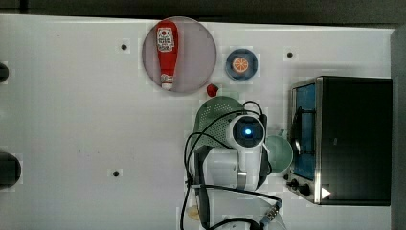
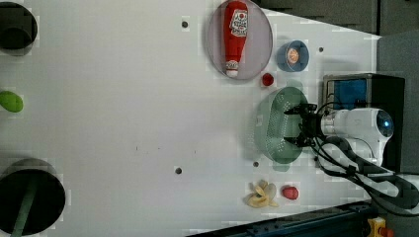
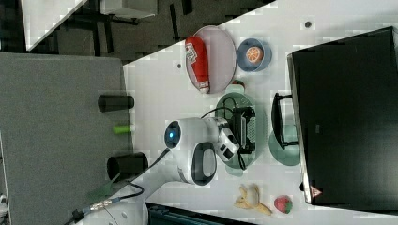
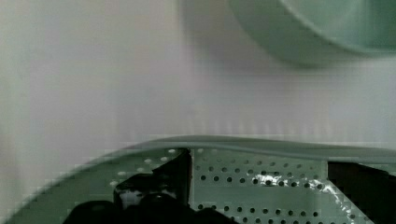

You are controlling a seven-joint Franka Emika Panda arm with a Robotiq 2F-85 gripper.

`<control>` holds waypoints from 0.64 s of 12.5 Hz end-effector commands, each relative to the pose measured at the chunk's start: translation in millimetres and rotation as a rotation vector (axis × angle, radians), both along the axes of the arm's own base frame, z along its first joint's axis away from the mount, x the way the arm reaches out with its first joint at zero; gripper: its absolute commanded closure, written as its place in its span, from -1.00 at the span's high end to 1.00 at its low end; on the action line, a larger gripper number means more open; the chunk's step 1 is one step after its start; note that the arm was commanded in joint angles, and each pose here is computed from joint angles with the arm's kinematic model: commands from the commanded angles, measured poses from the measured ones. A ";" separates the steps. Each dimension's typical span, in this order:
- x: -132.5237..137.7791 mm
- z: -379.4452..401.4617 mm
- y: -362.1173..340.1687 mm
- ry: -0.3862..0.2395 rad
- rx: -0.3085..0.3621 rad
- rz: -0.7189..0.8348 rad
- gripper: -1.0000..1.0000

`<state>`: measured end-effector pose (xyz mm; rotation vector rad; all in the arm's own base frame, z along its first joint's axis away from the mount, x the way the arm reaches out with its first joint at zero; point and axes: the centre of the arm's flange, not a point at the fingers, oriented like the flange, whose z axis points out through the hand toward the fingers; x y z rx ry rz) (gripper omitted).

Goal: Drag strainer left to right.

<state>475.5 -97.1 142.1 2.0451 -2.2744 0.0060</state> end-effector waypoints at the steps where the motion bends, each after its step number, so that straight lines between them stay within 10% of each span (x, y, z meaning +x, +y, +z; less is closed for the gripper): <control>1: 7.4 16.1 -2.0 -0.034 -0.015 0.071 1.00; 8: 28.6 84.6 37.4 -0.027 -0.007 0.359 1.00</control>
